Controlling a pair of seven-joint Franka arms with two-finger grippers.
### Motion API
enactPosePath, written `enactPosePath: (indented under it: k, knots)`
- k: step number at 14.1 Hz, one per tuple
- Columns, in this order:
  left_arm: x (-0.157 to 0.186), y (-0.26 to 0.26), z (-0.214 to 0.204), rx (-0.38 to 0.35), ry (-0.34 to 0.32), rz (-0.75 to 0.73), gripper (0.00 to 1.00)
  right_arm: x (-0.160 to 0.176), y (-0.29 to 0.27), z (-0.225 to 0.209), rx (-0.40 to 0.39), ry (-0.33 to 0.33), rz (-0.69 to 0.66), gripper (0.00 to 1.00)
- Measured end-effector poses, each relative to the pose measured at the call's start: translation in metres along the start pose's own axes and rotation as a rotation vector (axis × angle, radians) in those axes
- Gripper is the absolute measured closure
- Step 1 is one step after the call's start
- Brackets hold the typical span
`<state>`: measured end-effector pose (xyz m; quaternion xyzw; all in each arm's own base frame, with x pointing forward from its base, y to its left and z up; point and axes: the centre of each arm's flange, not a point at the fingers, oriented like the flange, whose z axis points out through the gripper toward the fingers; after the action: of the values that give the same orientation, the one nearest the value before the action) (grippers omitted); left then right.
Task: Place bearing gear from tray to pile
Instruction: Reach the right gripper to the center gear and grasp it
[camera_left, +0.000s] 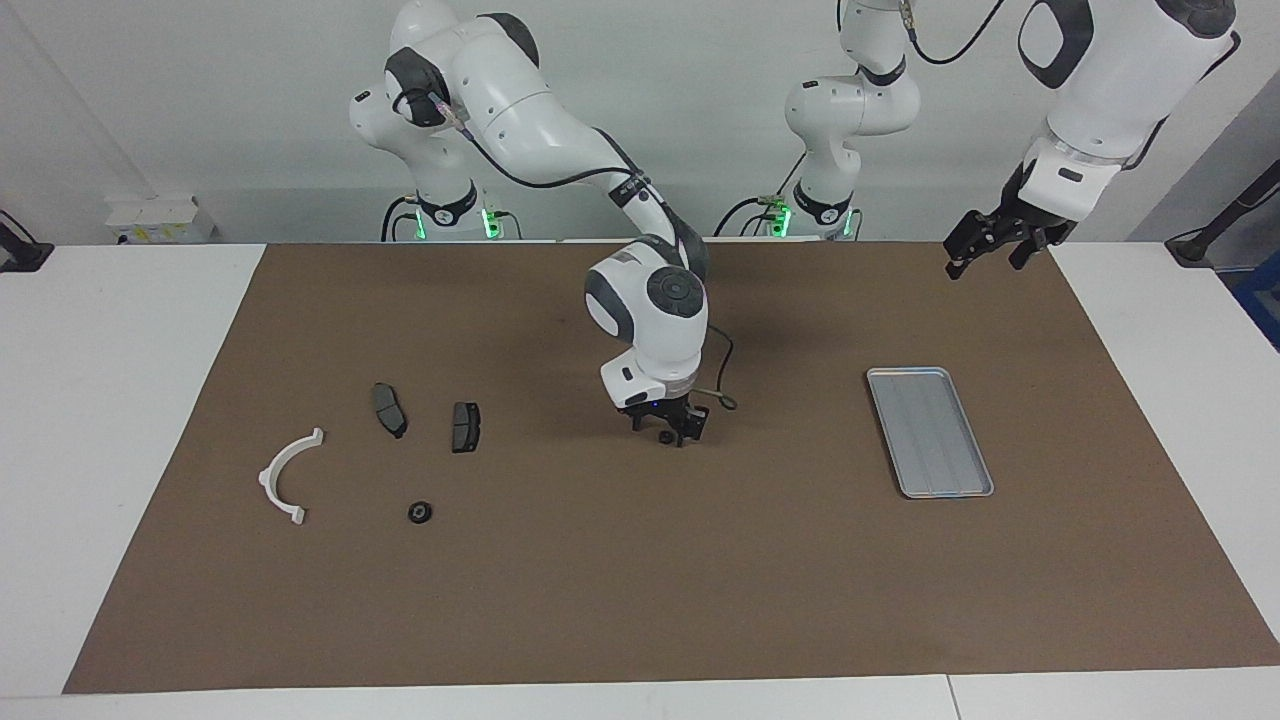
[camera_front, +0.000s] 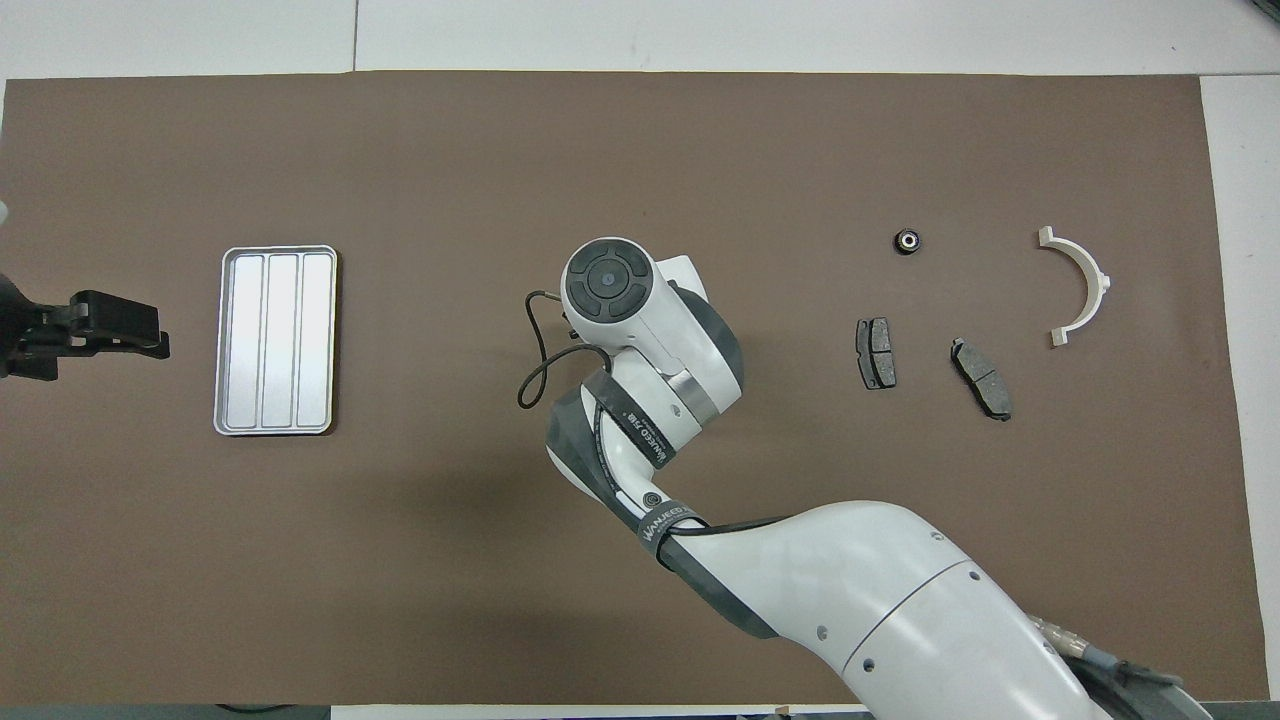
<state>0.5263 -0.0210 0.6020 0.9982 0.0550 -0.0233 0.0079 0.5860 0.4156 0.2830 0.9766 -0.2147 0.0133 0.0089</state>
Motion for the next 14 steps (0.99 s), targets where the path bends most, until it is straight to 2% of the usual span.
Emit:
enactPosePath:
  k: [1,2,3,4,6,8,9,10,14]
  knots:
    - [0.0000,0.0000,0.0000,0.000,0.000,0.000,0.00,-0.0003,-0.0002,0.0000,0.000,0.000,0.003,0.20]
    - [-0.0002,0.0001,-0.0001,0.000,0.000,0.000,0.00,-0.0009,-0.0007,-0.0003,0.001,0.000,0.007,0.29]
    - [-0.0005,0.0004,-0.0002,0.000,-0.001,0.001,0.00,-0.0015,-0.0012,-0.0006,0.001,0.001,0.010,0.29]
    - [-0.0007,0.0005,-0.0005,0.000,-0.001,0.001,0.00,-0.0018,-0.0025,-0.0020,0.007,0.003,0.010,0.35]
    - [-0.0011,0.0005,-0.0009,0.000,-0.001,0.001,0.00,-0.0026,-0.0064,-0.0057,0.028,0.013,0.007,0.59]
    - [-0.0017,0.0004,-0.0006,0.001,-0.005,0.001,0.00,-0.0045,-0.0093,-0.0059,0.042,0.019,0.004,0.63]
    - [-0.0018,0.0004,-0.0005,0.001,-0.006,0.001,0.00,-0.0037,-0.0091,-0.0064,0.043,0.020,0.005,0.72]
    - [-0.0019,0.0005,-0.0005,0.001,-0.007,0.001,0.00,-0.0028,-0.0089,-0.0064,0.044,0.021,0.006,0.76]
    - [-0.0022,0.0012,-0.0004,0.002,-0.008,0.003,0.00,-0.0006,-0.0081,-0.0064,0.046,0.023,0.010,0.76]
